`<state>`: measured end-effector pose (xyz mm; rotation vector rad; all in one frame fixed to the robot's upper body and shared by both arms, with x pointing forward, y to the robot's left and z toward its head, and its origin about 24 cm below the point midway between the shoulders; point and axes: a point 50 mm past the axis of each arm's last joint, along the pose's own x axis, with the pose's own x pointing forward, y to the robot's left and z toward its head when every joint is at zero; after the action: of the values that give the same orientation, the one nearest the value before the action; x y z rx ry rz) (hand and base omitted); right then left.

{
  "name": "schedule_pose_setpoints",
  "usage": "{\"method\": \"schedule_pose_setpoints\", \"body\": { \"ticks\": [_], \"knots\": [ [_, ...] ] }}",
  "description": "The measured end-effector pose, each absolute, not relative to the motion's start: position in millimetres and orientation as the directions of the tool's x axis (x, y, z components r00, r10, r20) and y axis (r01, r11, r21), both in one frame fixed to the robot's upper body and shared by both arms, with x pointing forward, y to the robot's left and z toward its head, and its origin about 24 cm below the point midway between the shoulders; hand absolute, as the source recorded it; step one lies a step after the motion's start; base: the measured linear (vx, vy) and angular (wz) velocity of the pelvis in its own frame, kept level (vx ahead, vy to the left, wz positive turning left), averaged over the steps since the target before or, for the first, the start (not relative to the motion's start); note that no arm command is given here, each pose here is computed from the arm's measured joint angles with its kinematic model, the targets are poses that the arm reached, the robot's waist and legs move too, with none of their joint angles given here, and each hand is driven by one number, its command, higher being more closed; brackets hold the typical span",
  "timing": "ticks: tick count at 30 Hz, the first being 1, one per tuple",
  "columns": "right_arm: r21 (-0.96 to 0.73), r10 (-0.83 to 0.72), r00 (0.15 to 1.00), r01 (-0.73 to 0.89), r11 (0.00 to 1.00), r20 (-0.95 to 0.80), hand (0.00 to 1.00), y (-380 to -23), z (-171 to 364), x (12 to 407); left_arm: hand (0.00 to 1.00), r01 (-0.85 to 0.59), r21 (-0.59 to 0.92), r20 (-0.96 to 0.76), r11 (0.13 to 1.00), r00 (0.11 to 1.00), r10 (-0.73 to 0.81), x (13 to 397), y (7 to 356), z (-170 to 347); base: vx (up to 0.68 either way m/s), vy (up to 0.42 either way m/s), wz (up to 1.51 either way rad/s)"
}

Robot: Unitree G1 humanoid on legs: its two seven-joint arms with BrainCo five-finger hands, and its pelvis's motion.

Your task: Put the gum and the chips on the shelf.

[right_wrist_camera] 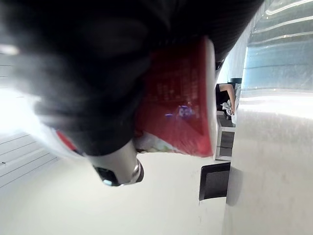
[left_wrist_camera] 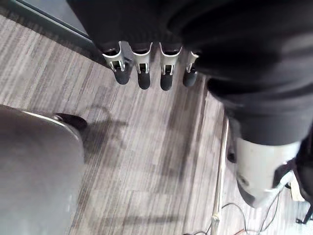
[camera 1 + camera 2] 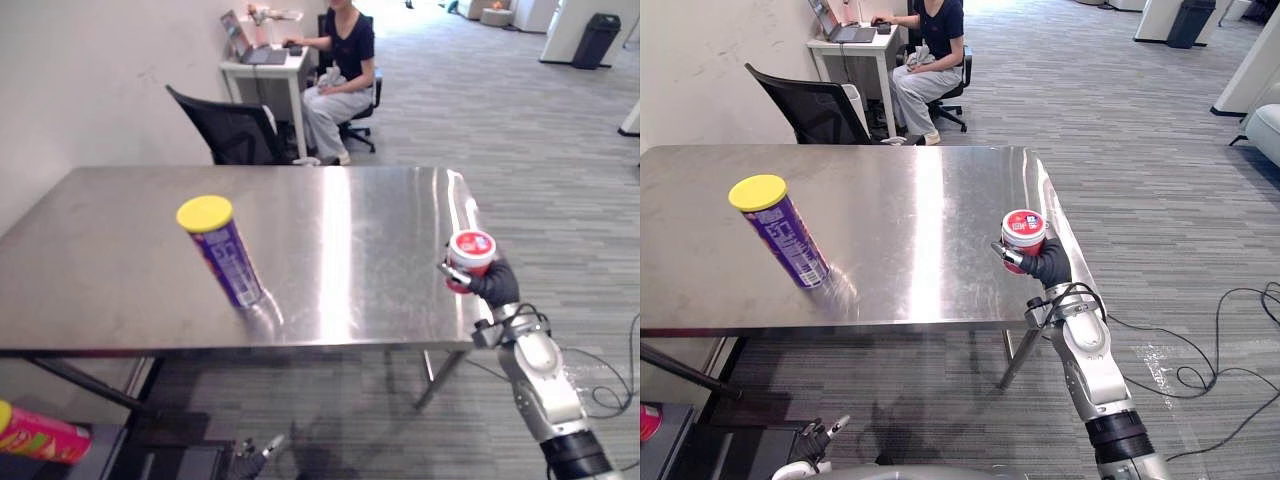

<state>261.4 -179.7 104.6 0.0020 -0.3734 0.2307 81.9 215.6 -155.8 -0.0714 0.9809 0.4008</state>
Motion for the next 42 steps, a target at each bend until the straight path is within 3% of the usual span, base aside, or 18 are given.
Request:
{"method": "schedule_pose_setpoints", "body": {
  "ticks": [7, 16, 25, 32, 42],
  "knots": [
    [-0.039, 0.189, 0.907, -0.188, 0.981, 0.377, 1.0, -190, 107, 254, 0.0, -0.387, 0.092, -0.833, 0.918, 0.474, 0.284, 75, 218, -157, -0.08, -0.042, 0.16],
    [-0.01, 0.234, 0.867, -0.256, 0.967, 0.441, 1.0, -173, 121, 260, 0.0, -0.426, 0.076, -0.856, 0.901, 0.436, 0.278, 54, 217, -161, 0.0, -0.071, 0.44],
    [-0.03, 0.061, 0.877, -0.053, 0.998, 0.477, 1.0, -222, 124, 248, 0.0, -0.471, 0.08, -0.88, 0.878, 0.38, 0.284, 30, 214, -164, -0.11, -0.065, 1.41],
    [-0.003, 0.023, 0.883, -0.024, 1.0, 0.47, 1.0, -224, 119, 248, 0.0, -0.517, 0.1, -0.91, 0.85, 0.297, 0.288, -2, 206, -167, -0.12, 0.14, 0.75],
    [0.026, -0.046, 0.885, 0.038, 0.999, 0.463, 1.0, -224, 117, 257, 0.0, -0.459, 0.13, -0.897, 0.879, 0.323, 0.301, 1, 217, -164, -0.08, 0.194, 0.32]
  ]
}}
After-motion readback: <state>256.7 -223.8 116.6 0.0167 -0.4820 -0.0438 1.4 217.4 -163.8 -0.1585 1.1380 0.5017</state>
